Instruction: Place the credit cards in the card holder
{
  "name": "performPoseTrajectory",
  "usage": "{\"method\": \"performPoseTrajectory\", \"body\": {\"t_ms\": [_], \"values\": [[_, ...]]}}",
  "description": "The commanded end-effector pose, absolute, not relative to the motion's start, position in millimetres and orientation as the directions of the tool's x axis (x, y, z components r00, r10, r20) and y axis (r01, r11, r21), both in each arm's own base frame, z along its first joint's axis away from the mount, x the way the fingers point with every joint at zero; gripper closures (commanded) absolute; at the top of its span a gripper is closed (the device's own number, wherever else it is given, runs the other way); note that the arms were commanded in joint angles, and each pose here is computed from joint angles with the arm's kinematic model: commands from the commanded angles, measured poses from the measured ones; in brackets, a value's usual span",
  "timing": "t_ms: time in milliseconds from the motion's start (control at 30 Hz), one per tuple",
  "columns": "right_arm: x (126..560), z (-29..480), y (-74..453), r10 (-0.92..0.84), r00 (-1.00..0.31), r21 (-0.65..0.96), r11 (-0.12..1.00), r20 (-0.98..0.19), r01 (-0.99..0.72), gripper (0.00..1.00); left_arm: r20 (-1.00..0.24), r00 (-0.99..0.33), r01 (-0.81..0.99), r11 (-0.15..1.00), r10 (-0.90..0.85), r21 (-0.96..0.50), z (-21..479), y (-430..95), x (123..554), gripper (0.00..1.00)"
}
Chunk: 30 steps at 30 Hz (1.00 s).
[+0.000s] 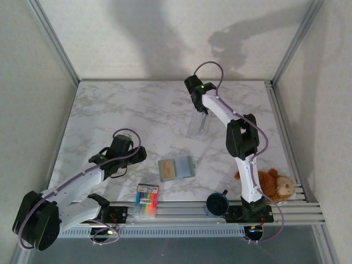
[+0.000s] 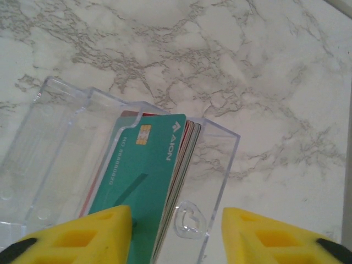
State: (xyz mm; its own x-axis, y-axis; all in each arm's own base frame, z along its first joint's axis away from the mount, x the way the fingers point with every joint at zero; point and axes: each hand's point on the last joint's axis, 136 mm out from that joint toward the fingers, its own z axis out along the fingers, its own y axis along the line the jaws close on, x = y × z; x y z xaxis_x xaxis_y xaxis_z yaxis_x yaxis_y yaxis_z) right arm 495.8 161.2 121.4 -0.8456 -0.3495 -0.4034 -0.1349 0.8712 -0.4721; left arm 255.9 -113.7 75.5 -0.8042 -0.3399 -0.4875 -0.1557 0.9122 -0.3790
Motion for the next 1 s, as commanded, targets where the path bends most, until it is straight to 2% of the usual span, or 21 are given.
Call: {"method": "performPoseTrajectory", "body": {"t_ms": [0,100,400,533,667,967], "values": [[494.0,123.4,161.1,-0.363,-0.849,-0.502,0.854,-0.383,-0.138,0.61,-0.485,-0.802,-0.169,0.911,-0.349,-0.376,74.1,-110.0,254.4,0.23],[495.0,123.0,161.7,-0.366,-0.85,-0.504,0.852,-0.38,-0.142,0.71,-0.48,-0.806,-0.173,0.914,-0.345,-0.367,71.8,-109.1,253.6,0.24],[493.7,122.2,162.5,-0.368,-0.856,-0.506,0.849,-0.362,-0.152,0.89,-0.471,-0.814,-0.172,0.915,-0.34,-0.364,67.0,-110.4,253.9,0.24],[492.2,123.0,161.6,-0.372,-0.858,-0.513,0.845,-0.355,-0.153,0.92,-0.471,-0.817,-0.167,0.918,-0.333,-0.36,68.2,-111.4,255.3,0.24],[491.4,122.3,163.4,-0.365,-0.861,-0.501,0.852,-0.353,-0.156,0.99,-0.471,-0.815,-0.167,0.915,-0.338,-0.366,67.5,-111.9,255.4,0.25],[484.2,133.8,174.0,-0.293,-0.866,-0.385,0.914,-0.406,-0.128,1.0,-0.472,-0.818,-0.142,0.911,-0.329,-0.388,78.6,-119.5,260.3,0.25]]}}
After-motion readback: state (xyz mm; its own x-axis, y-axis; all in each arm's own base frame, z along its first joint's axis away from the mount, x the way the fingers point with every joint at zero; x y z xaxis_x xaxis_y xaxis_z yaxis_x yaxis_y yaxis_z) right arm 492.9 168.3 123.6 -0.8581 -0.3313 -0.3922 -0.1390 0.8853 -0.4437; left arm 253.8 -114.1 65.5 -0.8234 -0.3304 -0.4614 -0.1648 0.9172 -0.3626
